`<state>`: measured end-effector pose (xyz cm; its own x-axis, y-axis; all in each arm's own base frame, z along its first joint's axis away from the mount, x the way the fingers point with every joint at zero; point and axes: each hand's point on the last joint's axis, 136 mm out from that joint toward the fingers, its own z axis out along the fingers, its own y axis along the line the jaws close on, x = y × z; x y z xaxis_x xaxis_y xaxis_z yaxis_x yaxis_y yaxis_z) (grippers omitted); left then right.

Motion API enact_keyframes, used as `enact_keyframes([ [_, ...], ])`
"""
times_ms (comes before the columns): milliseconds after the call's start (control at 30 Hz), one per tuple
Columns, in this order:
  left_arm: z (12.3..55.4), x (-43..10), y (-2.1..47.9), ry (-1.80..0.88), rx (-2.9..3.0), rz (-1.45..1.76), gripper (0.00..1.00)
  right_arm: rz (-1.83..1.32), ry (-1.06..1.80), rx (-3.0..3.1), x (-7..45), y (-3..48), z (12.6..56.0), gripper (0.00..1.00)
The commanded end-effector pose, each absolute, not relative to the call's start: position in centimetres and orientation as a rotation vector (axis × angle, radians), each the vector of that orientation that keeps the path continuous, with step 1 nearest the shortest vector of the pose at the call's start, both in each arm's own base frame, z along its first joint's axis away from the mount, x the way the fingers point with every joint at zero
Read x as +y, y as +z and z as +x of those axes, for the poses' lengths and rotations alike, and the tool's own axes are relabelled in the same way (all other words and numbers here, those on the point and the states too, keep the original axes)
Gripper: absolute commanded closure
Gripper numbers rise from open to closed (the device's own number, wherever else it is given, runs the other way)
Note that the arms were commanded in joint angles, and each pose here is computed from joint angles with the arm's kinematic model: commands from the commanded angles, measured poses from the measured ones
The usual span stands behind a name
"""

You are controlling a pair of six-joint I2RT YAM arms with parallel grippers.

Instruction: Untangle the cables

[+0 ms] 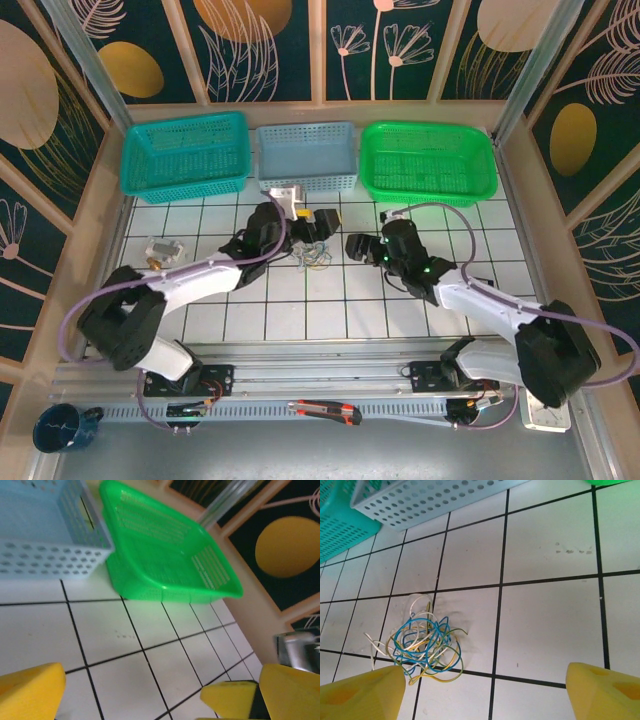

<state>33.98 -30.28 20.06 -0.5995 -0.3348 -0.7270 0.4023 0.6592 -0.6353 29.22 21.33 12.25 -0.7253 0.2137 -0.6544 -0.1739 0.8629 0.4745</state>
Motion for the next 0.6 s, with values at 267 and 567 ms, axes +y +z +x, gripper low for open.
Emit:
enact_keyframes([
  [267, 34.2, -20.2, 15.7, -0.805, 2.017, -0.222, 0.01, -0.146, 0.763, 2.342, 28.0, 12.9, 32.1, 0.39],
  [567, 33.7, -16.7, 13.4, -0.765, 2.04, -0.326, 0.01, -0.306, 0.788, 2.384, 33.6, 11.7, 30.1, 0.66],
])
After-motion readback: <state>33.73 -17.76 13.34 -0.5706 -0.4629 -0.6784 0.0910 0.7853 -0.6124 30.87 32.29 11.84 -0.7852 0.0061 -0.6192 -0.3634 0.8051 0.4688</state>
